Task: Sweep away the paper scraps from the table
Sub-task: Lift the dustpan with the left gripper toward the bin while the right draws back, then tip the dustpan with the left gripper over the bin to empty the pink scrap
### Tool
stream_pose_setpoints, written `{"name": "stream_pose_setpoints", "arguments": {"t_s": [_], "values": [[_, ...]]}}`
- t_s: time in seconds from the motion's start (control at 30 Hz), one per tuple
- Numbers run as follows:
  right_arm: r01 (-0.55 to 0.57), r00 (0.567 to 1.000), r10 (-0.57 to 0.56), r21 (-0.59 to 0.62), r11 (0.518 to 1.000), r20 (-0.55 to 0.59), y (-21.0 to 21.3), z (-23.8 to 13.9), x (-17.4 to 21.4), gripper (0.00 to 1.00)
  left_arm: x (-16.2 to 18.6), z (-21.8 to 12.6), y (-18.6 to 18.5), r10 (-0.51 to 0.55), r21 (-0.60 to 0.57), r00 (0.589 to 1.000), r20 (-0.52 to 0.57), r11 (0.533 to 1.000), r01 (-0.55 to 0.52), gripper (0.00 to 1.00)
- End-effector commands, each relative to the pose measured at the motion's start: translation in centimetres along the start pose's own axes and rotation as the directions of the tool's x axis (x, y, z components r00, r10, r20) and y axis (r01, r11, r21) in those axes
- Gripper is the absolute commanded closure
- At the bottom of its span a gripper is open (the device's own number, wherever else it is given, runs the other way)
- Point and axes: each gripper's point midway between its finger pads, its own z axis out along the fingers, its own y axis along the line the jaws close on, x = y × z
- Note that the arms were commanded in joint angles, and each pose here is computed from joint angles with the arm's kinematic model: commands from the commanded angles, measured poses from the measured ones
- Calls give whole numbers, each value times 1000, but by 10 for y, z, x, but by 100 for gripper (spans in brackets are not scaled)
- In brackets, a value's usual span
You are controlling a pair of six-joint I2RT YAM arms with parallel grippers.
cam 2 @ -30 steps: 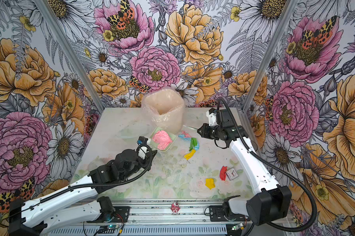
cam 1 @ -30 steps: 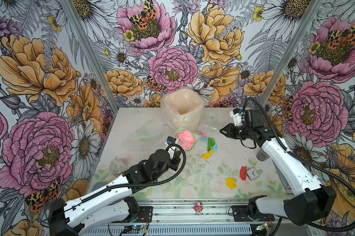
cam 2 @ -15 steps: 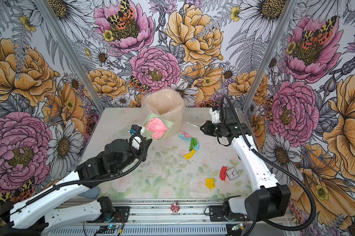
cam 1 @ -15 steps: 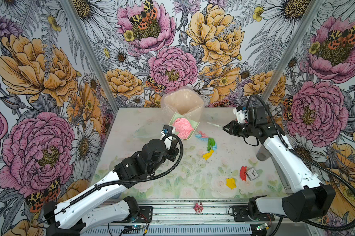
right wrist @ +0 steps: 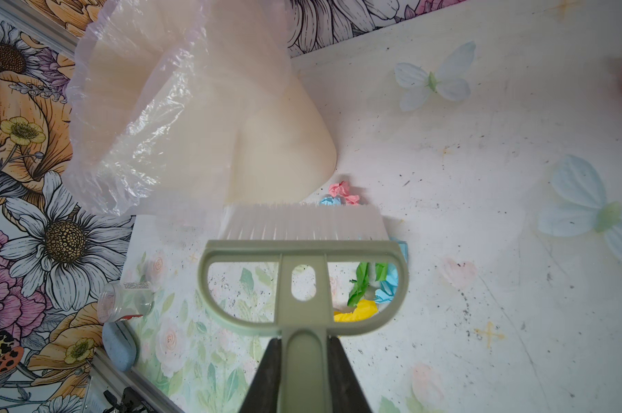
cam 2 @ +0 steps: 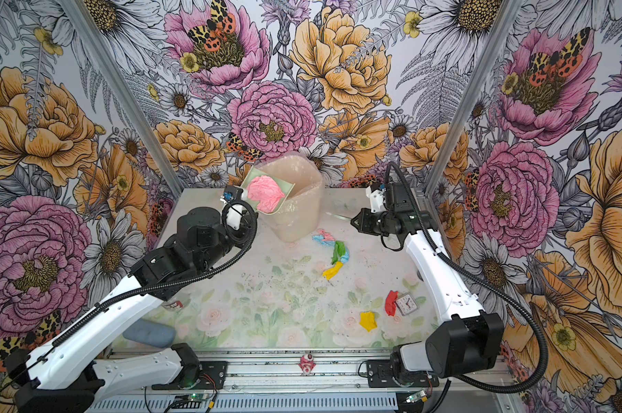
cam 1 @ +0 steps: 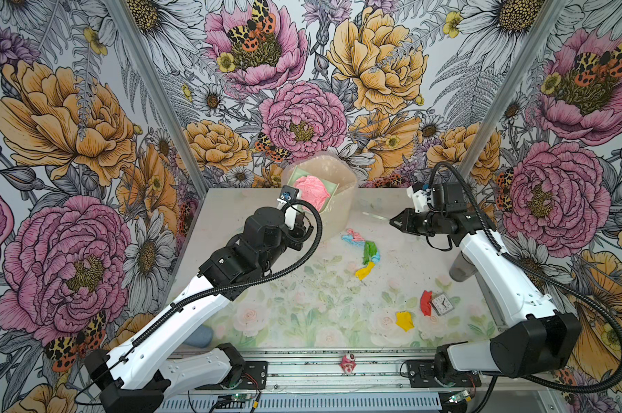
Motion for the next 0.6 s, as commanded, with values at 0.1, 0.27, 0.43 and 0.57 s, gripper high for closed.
{"name": "stream_pose_setpoints", "arguments": {"t_s": [0.1,0.27,0.43,0.57], "values": [[25,1000,-25,9,1000,14,-3,-5,2,100,-22,14,3,67,28,998,13,997,-67,100],[28,1000,-28,-1,1000,4,-2,-4,7,100,-23,37,13,85,5,996,-15,996,-85,100],[17,1000,-17,-6,1000,-9,-3,-4,17,100,-20,73,24,57,14,998,-39,998,-57,100],[2,1000,-3,-11,1000,-19,-5,-5,25,100,-21,102,30,76,0,995,-61,997,-76,100]]}}
